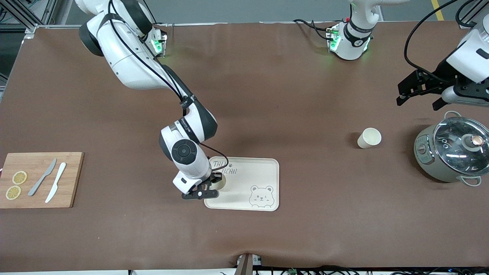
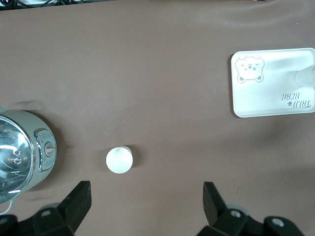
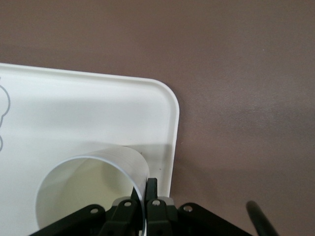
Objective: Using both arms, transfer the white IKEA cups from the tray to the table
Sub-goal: 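Lift the cup and carry it toward the cutting board with the right gripper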
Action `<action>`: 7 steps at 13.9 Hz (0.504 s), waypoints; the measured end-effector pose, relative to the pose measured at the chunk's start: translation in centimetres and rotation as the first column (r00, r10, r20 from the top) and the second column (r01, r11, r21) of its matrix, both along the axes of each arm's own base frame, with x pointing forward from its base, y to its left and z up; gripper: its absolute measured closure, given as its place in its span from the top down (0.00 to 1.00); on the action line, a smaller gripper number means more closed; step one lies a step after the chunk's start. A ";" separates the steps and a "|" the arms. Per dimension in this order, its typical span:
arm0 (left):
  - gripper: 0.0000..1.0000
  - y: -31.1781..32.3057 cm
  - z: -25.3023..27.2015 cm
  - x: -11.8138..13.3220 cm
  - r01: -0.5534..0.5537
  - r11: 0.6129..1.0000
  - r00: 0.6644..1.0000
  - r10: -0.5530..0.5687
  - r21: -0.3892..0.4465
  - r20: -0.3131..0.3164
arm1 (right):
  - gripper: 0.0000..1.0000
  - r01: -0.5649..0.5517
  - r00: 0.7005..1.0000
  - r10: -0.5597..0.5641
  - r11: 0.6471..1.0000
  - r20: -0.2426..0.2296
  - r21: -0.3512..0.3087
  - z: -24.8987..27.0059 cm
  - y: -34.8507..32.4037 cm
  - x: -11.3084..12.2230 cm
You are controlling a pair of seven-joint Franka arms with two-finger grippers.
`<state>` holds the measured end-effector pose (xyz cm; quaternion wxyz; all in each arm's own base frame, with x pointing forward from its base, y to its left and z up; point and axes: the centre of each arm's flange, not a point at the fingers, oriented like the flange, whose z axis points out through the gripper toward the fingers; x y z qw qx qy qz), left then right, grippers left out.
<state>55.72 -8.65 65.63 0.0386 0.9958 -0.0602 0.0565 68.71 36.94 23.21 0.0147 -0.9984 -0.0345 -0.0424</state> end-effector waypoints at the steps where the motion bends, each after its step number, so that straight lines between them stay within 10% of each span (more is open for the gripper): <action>1: 1.00 0.0 0.0 0.0 0.000 1.000 1.000 0.000 0.000 0.001 | 0.04 0.006 1.000 -0.006 1.000 0.001 0.006 0.2 -0.1 0.1; 7: 1.00 0.0 0.1 0.1 -0.001 1.000 1.000 0.001 -0.002 0.012 | 0.04 0.044 0.997 -0.043 0.999 -0.061 0.020 8.4 -0.5 -0.3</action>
